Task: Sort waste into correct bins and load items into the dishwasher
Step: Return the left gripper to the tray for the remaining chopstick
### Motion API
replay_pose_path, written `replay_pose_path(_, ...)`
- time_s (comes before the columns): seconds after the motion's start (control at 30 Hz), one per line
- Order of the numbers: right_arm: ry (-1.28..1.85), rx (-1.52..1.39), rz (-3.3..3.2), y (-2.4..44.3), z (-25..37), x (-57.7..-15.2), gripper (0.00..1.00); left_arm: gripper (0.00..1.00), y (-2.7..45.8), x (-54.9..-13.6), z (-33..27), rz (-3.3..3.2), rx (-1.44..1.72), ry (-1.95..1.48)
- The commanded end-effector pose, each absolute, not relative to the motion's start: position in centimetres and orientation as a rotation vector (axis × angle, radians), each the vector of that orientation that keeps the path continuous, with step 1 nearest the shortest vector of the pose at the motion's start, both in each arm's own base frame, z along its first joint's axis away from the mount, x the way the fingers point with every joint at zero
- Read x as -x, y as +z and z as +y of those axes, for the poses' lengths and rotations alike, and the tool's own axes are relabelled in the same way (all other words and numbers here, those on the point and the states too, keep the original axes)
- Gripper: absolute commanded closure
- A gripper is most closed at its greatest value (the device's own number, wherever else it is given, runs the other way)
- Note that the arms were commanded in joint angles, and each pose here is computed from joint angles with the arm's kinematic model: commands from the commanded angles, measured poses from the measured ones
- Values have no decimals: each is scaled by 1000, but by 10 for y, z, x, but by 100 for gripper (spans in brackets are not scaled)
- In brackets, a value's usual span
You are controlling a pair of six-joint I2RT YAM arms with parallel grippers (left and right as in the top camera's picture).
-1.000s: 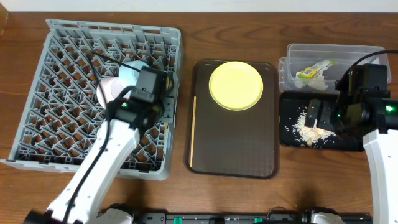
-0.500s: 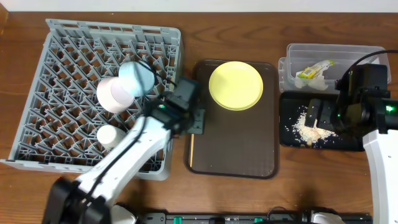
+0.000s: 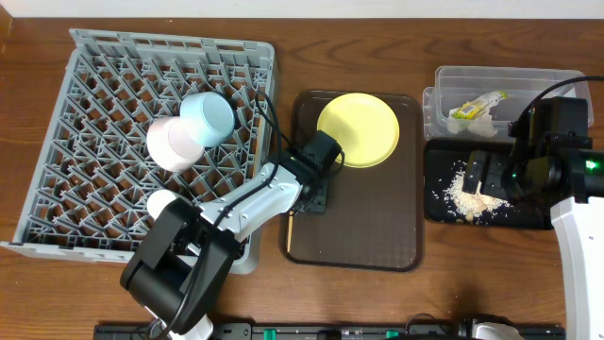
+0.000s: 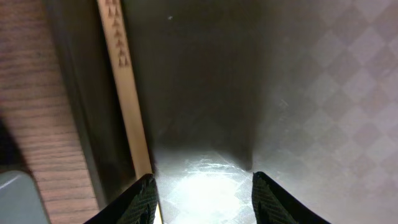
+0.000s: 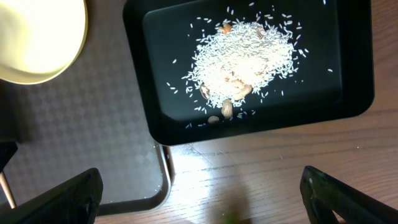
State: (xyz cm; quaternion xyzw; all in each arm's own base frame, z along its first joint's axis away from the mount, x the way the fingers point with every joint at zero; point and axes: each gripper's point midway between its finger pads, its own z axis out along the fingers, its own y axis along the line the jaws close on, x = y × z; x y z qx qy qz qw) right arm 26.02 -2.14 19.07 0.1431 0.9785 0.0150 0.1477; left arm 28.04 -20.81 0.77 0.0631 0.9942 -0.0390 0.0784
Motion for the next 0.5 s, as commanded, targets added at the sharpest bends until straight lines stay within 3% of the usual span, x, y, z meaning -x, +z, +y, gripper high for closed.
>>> replay_pose_path(0.0,37,-427,2799,195,-23,-261,1,50,5,-284,-198,2963,-154,-39)
replay_pose_path(0.47,37,-427,2803,195,-23,-261,1,50,2,-278,-195,2993,-124,-23)
